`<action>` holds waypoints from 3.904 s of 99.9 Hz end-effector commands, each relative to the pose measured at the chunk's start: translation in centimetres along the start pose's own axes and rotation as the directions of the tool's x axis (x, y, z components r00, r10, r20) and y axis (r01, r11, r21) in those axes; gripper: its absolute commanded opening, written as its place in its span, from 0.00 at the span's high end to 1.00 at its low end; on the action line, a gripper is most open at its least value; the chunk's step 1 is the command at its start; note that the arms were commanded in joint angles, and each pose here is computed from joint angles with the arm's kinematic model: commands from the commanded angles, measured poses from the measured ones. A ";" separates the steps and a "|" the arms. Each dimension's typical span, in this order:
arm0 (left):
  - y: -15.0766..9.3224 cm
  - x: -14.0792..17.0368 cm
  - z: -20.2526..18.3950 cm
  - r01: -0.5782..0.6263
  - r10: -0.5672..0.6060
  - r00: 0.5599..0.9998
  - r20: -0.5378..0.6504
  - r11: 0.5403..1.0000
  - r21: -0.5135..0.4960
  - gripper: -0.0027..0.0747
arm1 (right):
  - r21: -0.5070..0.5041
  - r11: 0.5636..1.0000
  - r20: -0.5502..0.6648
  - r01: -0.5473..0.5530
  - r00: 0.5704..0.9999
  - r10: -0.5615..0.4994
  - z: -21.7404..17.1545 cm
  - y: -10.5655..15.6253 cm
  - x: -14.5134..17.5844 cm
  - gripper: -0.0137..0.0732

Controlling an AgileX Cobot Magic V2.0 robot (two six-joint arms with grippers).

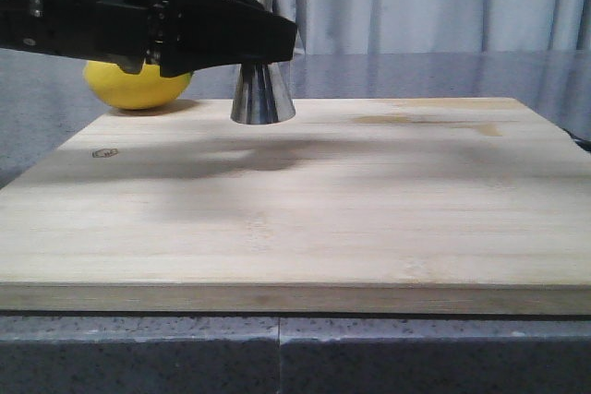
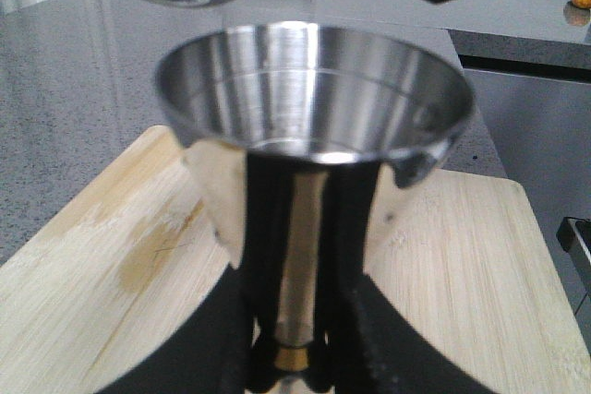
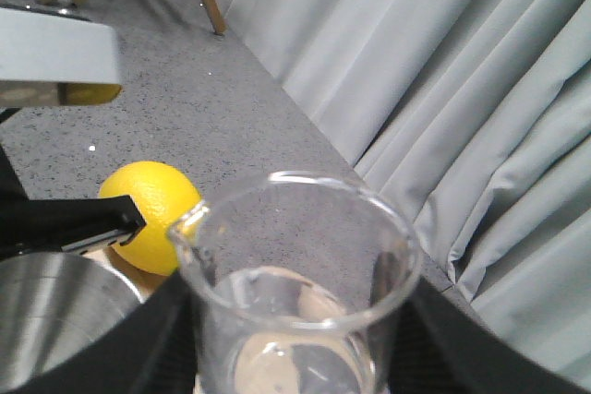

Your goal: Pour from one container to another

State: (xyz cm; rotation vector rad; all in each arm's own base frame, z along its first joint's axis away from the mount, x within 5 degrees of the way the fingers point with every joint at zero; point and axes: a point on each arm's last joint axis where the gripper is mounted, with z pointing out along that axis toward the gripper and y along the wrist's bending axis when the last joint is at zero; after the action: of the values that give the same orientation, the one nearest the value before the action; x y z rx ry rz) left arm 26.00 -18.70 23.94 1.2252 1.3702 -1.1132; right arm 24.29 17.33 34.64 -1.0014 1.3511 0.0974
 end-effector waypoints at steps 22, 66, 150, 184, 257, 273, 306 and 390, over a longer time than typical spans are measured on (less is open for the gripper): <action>-1.0 -3.1 -0.2 -0.043 0.034 0.989 0.145 0.997 0.059 0.99 | 0.026 0.998 0.118 0.056 0.991 -0.059 -0.6 -0.9 -2.3 0.63; -1.0 -3.1 -0.2 -0.044 0.035 0.989 0.144 0.997 0.060 0.99 | 0.014 0.990 0.118 0.138 0.983 -0.139 -0.6 -0.7 -2.4 0.63; -1.0 -3.1 -0.2 -0.044 0.035 0.989 0.144 0.997 0.060 0.99 | 0.038 0.966 0.091 0.255 0.962 -0.257 -0.6 -1.6 -3.3 0.63; -1.0 -3.1 -0.2 -0.044 0.035 0.989 0.144 0.997 0.060 0.99 | 0.029 0.947 0.089 0.320 0.943 -0.321 -0.6 -1.5 -3.3 0.63; -1.0 -3.1 -0.2 -0.044 0.035 0.989 0.144 0.997 0.060 0.99 | 0.016 0.907 0.081 0.420 0.904 -0.420 -0.6 -1.3 -3.2 0.63; -1.0 -3.1 -0.2 -0.044 0.035 0.989 0.144 0.997 0.060 0.99 | 0.012 0.894 0.081 0.449 0.890 -0.448 -0.6 -1.3 -3.2 0.63; -1.0 -3.1 -0.2 -0.044 0.035 0.989 0.144 0.997 0.060 0.99 | 0.009 0.883 0.080 0.469 0.880 -0.468 -0.6 -1.3 -3.1 0.63; -1.0 -3.1 -0.2 -0.044 0.035 0.989 0.144 0.997 0.060 0.99 | 0.000 0.850 0.080 0.527 0.847 -0.525 -0.6 -1.1 -3.1 0.63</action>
State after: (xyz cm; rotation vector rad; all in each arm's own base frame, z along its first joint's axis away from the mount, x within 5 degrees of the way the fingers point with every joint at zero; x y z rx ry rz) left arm 25.95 -18.70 23.89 1.2337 1.3700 -1.1121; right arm 24.29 17.75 35.53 -1.3913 1.0430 -0.2771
